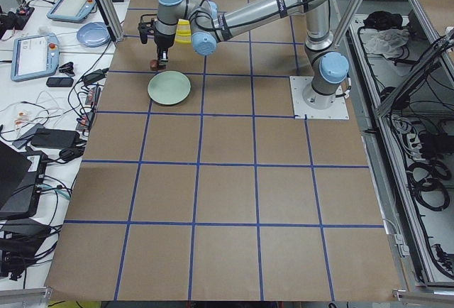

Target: Stack buns with steamer

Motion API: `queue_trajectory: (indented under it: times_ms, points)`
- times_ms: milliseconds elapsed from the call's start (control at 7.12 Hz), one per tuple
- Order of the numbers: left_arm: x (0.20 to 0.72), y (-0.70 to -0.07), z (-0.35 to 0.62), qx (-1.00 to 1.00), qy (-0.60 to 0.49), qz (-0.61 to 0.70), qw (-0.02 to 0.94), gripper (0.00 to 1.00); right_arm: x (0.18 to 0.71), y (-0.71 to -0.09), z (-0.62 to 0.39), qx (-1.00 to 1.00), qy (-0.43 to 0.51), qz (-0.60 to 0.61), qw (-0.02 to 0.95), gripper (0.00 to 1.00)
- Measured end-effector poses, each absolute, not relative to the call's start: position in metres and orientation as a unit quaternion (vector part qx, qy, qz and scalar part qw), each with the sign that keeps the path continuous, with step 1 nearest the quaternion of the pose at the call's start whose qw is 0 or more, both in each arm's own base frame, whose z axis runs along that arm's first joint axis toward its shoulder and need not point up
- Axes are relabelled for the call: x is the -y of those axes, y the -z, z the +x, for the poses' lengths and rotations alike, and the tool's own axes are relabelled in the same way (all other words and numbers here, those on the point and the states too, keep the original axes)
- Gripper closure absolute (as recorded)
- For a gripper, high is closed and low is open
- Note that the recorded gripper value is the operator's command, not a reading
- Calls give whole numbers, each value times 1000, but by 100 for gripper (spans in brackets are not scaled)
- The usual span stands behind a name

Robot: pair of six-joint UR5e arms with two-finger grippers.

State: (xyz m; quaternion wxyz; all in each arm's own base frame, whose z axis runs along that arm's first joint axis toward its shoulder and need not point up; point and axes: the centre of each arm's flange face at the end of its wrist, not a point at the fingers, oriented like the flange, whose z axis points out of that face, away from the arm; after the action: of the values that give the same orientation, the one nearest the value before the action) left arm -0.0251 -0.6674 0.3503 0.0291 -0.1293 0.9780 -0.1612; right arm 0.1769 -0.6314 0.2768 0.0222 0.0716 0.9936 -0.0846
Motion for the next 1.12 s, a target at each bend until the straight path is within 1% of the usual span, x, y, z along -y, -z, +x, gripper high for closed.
queue_trajectory:
  times_ms: [140, 281, 421, 702, 842, 982, 1123]
  points:
    - [668, -349, -25, -978, 160, -129, 29, 100, 631, -276, 177, -994, 83, 73, 23, 67]
    - [668, -349, -25, -978, 160, -129, 29, 100, 631, -276, 177, -994, 81, 74, 23, 58]
    - [668, -349, -25, -978, 160, -129, 29, 100, 630, -275, 177, -994, 80, 74, 22, 41]
    - [668, -349, -25, -978, 161, -130, 28, 100, 630, -275, 177, -994, 79, 75, 21, 31]
    - [667, -353, -26, -977, 164, -132, 24, 100, 630, -275, 177, -994, 78, 75, 21, 8]
    - [666, -358, -27, -977, 168, -133, 19, 100, 629, -276, 177, -994, 78, 76, 21, 0]
    - [665, -362, -29, -976, 171, -133, 15, 100, 630, -278, 177, -994, 80, 75, 21, 0]
